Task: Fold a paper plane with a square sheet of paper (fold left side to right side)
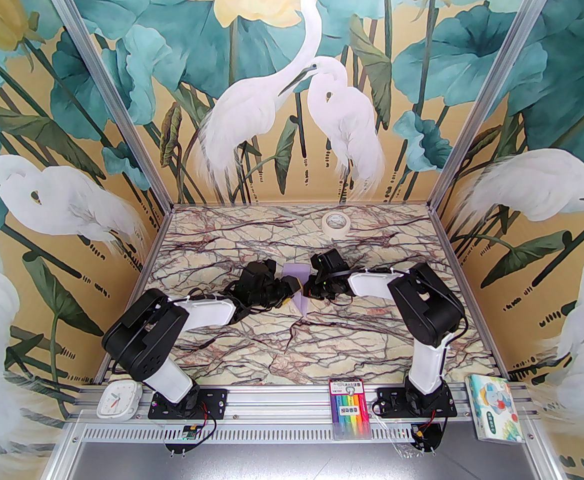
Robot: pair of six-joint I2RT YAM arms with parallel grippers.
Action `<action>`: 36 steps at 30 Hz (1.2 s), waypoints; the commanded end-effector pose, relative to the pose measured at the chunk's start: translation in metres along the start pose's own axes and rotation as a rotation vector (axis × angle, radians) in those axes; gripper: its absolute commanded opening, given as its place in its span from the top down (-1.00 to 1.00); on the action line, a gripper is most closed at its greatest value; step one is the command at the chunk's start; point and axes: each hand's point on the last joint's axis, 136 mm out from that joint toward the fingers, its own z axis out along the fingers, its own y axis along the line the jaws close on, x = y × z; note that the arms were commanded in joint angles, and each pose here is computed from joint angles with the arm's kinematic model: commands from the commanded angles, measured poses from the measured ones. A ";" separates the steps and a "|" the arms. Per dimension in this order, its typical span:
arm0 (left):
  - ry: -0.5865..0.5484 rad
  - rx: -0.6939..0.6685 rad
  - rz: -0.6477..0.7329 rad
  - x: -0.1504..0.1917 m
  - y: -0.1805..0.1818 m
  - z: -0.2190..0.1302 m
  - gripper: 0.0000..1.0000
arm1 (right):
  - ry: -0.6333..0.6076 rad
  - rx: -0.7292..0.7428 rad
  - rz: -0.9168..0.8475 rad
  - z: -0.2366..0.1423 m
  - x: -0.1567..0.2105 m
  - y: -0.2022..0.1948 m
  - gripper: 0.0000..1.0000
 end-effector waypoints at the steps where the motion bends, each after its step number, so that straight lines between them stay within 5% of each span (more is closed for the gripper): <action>1: 0.019 0.053 -0.037 0.001 0.000 0.006 -0.04 | 0.033 0.033 0.036 0.003 0.013 -0.013 1.00; 14: 0.036 0.012 -0.080 0.003 0.015 0.011 0.65 | 0.011 0.017 0.041 -0.003 0.008 -0.011 1.00; 31: 0.033 -0.037 -0.100 0.000 0.020 0.013 0.73 | -0.195 -0.187 0.085 -0.060 -0.010 0.013 1.00; 36: 0.035 -0.031 -0.103 0.000 0.019 0.015 0.72 | -0.225 -0.261 0.116 -0.068 -0.005 0.020 0.72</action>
